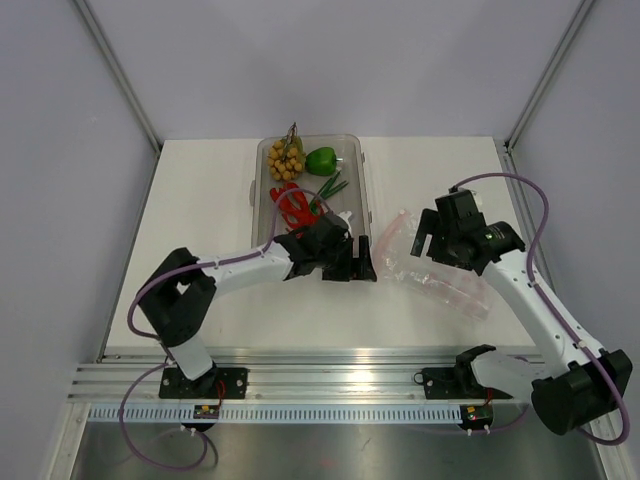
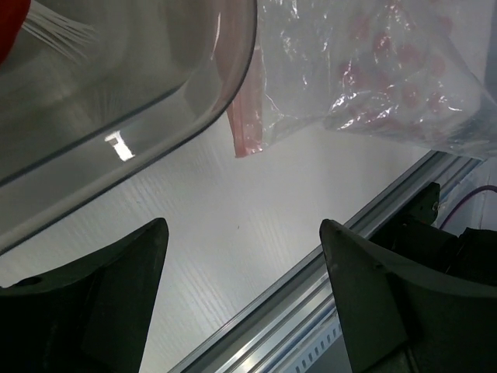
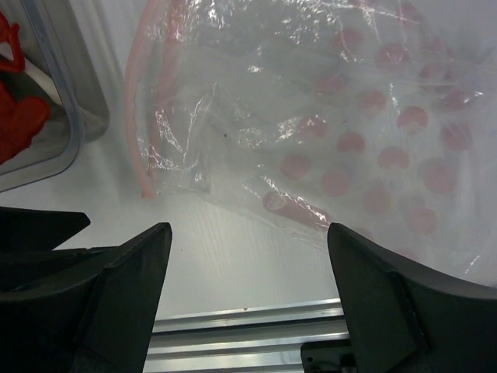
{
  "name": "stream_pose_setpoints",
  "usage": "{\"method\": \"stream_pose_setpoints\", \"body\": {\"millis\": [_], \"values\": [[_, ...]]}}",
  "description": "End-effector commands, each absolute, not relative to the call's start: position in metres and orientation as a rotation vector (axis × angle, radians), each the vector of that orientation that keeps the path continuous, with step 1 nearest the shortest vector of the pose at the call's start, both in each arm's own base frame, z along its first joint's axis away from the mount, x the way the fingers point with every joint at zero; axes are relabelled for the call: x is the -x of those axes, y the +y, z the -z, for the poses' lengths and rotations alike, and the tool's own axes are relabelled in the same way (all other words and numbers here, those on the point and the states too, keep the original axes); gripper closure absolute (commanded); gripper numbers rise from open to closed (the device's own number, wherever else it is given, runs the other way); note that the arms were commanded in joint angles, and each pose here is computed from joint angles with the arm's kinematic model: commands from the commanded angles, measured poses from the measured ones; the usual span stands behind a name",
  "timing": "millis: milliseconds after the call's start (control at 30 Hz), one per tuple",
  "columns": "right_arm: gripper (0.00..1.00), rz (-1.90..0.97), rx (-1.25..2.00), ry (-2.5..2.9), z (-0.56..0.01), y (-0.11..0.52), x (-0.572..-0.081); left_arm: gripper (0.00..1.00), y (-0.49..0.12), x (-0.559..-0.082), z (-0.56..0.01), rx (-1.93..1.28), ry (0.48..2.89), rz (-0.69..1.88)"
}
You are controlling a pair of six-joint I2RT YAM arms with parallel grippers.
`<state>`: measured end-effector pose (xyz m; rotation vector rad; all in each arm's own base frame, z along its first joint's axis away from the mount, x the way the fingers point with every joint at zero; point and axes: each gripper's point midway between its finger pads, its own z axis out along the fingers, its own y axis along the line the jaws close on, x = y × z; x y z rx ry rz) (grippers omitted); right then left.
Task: Place the food in the zip-top bag and seal the zipper
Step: Pick up the zipper food storage bag at the center of the board.
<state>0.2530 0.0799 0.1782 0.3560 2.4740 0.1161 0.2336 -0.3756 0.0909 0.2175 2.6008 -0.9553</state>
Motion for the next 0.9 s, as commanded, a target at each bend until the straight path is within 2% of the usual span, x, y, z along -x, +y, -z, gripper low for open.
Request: {"method": "stream_pose_setpoints", "body": {"millis": [0,200,333,400,633,867], "values": [[0.1,-0.206,-0.23,2.567,-0.162,0.1,-0.257,0.18,-0.382,-0.237,-0.162,-0.245,2.363,1.112],[0.11,-0.197,-0.172,2.602,-0.148,0.122,-0.291,0.14,-0.301,-0.217,-0.219,-0.188,2.271,0.929],[0.1,-0.059,-0.223,2.583,-0.147,0.134,-0.329,0.13,-0.253,-0.214,-0.245,-0.088,2.213,0.883],[0.09,0.02,-0.268,2.618,-0.129,0.135,-0.344,0.13,-0.229,-0.215,-0.255,-0.038,2.187,0.835],[0.08,0.122,-0.401,2.647,-0.097,0.142,-0.389,0.11,-0.195,-0.208,-0.267,0.003,2.162,0.735],[0.09,0.181,-0.433,2.721,-0.055,0.138,-0.394,0.11,-0.187,-0.202,-0.268,-0.012,2.16,0.716]]}}
